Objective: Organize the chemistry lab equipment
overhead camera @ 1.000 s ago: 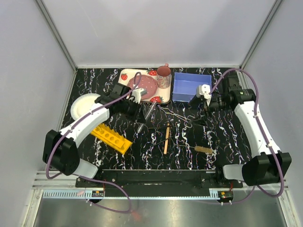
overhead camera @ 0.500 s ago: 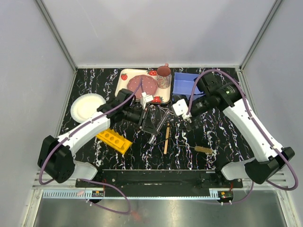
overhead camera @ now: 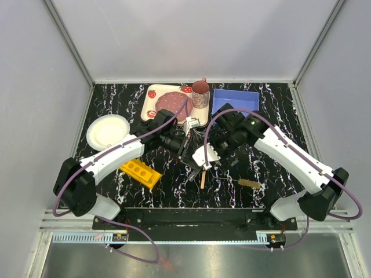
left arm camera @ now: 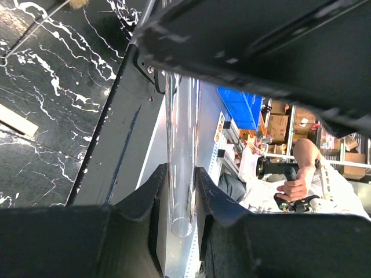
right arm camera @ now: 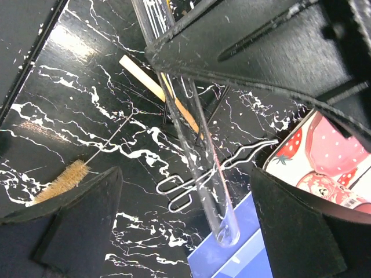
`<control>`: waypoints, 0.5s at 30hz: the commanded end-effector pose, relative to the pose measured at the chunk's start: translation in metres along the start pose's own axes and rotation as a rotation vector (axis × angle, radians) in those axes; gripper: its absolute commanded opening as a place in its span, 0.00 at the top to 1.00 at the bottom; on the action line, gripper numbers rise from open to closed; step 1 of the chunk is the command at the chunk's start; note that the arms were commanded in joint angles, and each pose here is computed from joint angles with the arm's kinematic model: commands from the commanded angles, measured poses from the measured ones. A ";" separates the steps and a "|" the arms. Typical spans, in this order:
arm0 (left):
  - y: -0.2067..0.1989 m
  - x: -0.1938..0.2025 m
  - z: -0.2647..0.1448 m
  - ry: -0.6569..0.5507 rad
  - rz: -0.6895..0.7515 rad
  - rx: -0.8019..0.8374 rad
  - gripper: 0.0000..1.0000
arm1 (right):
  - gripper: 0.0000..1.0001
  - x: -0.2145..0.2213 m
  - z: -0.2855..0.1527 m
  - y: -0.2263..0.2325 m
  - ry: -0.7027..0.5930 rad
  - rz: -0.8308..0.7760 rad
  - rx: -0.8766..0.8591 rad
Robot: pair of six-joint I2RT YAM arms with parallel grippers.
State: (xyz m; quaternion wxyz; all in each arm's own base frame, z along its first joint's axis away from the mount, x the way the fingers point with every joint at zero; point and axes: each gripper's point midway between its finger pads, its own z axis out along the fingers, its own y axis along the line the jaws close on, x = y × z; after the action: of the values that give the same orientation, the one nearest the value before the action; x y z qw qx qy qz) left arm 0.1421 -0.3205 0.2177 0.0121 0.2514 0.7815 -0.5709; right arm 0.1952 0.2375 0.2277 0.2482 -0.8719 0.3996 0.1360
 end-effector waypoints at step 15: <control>-0.017 -0.007 0.003 0.030 0.044 0.037 0.84 | 0.74 0.010 0.015 -0.004 0.146 -0.092 0.035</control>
State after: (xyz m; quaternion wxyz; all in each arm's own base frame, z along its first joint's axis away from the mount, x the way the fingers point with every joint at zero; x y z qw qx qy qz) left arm 0.1338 -0.3246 0.2204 -0.0118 0.2609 0.7747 -0.5759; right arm 0.2064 0.2360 0.1955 0.2099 -0.8973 0.3843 0.0560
